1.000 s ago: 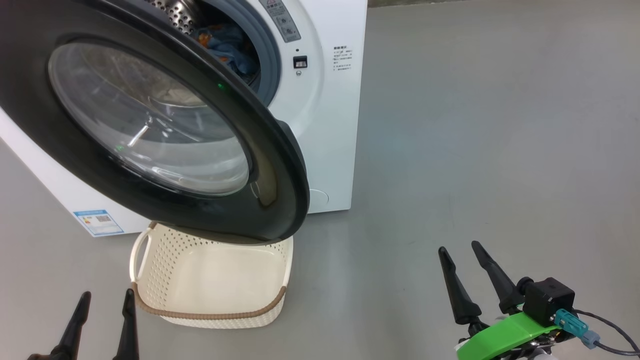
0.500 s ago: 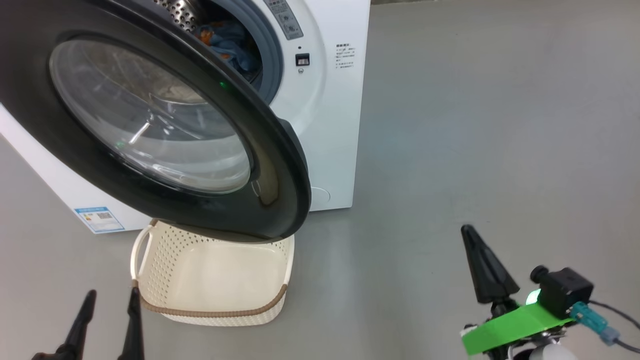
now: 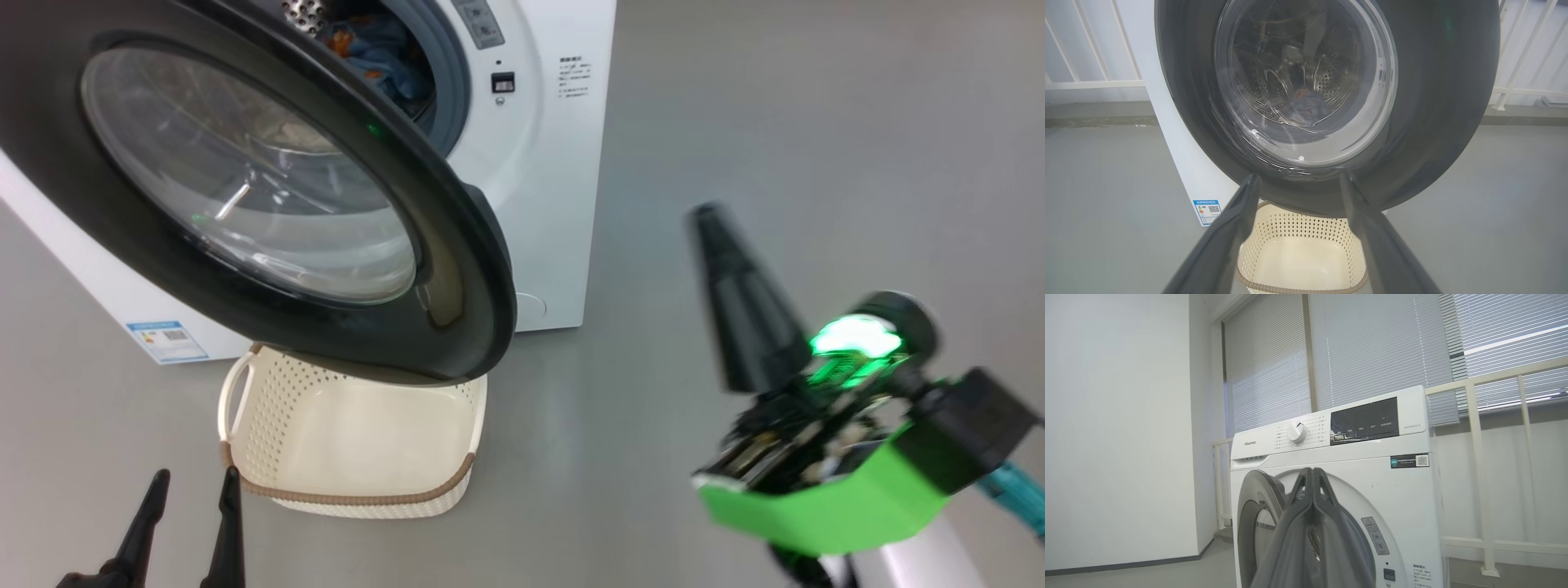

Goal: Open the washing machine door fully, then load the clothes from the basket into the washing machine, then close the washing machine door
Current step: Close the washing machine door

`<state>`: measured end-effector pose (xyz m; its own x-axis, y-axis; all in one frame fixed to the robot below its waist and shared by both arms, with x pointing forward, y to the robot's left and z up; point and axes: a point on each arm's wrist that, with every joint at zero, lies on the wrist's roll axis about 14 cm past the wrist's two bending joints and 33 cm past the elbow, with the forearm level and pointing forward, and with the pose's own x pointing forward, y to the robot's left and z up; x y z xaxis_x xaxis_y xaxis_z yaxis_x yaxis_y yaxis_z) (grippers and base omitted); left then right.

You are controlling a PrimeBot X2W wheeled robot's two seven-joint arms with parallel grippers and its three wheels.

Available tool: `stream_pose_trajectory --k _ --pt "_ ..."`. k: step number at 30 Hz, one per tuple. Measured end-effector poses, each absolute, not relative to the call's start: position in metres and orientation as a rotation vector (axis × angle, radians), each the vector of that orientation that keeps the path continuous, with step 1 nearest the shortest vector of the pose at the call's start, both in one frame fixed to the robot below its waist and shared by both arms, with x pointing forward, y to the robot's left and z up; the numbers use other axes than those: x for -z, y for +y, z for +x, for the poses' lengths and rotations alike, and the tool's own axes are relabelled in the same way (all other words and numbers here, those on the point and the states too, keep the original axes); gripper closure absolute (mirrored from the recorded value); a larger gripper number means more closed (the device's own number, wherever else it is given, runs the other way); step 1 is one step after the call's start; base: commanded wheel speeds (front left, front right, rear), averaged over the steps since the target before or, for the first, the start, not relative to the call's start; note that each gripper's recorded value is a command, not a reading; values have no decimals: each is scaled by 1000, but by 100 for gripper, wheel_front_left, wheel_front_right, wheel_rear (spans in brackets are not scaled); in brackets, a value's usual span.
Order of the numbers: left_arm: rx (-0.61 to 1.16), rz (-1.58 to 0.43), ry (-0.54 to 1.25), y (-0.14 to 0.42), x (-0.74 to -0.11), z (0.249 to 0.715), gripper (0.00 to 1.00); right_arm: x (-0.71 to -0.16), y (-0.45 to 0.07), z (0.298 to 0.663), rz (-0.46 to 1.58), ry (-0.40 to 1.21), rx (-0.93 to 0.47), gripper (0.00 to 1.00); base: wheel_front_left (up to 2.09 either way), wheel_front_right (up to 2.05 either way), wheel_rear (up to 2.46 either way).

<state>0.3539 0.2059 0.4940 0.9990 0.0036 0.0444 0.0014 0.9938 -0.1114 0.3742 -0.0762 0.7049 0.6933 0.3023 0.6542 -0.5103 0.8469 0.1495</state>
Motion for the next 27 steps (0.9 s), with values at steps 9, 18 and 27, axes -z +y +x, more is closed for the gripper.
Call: stream_pose_trajectory --k 9,18,27 --pt "-10 -124 -35 207 -491 351 0 -681 17 347 340 -532 -867 100 0 0 0" --pt "-23 -138 -58 209 -498 354 0 -600 73 345 245 -202 -1096 100 0 0 0" --pt "-49 -155 -77 215 -504 362 0 -559 97 371 206 -89 -1144 100 0 0 0"
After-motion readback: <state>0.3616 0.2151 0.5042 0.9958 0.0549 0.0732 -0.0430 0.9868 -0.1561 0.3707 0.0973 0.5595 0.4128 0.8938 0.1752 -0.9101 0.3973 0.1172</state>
